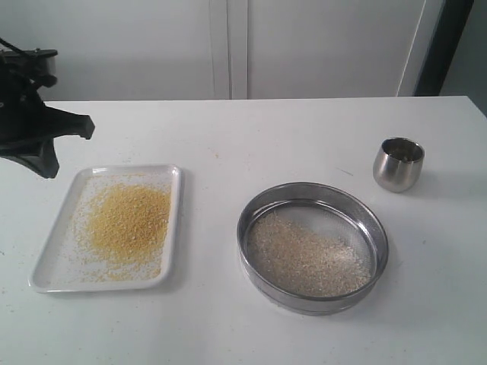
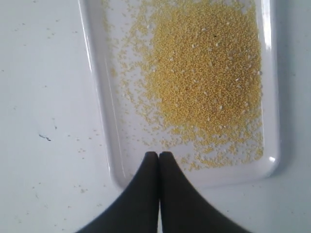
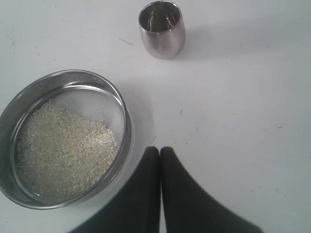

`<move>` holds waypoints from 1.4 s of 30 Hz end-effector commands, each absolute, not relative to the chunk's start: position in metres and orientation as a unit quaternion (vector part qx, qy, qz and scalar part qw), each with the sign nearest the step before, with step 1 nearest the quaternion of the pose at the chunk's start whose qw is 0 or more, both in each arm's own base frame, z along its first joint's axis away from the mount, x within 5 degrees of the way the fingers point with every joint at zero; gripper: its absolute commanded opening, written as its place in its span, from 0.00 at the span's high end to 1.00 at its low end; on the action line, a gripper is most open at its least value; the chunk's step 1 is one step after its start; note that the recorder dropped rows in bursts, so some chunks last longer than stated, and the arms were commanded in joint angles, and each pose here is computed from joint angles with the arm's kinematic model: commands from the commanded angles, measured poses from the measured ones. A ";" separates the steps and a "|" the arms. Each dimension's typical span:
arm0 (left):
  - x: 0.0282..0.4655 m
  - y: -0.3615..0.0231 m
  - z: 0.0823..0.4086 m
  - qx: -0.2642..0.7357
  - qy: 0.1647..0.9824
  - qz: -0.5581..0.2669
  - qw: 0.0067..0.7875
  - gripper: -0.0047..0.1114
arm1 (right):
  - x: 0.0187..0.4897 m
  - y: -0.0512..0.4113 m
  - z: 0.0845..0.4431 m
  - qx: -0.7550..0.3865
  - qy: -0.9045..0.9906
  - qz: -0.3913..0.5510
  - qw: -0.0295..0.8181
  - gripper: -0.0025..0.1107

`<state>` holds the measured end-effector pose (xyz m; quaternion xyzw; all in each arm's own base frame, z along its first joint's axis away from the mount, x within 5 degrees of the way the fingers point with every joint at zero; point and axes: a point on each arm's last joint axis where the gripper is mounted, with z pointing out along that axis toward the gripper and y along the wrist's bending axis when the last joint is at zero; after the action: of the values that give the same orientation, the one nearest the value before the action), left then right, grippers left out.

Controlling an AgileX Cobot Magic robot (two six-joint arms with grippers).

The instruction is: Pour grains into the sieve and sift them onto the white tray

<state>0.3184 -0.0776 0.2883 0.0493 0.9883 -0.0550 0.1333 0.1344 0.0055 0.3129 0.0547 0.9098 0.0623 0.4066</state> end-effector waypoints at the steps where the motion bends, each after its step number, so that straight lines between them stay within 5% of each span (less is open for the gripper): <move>1: 0.300 -0.065 0.294 0.040 0.985 -0.081 0.145 0.96 | 0.133 0.006 0.313 0.055 0.908 0.063 0.410 0.98; 7: 0.279 -0.055 0.296 0.036 0.978 -0.138 0.154 0.96 | 0.133 0.006 0.313 0.055 0.908 0.063 0.410 0.98; 30: 0.157 -0.037 0.300 0.051 0.957 -0.131 0.253 0.96 | 0.134 0.006 0.313 0.072 0.907 0.071 0.410 0.98; 42: 0.147 -0.037 0.301 0.060 0.961 -0.132 0.235 0.96 | 0.134 0.006 0.313 0.072 0.907 0.071 0.410 0.98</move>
<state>0.1508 -0.0367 0.3027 0.0603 0.9595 -0.1281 0.2436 0.1344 0.0055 0.3129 0.0704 0.9087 0.0693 0.4055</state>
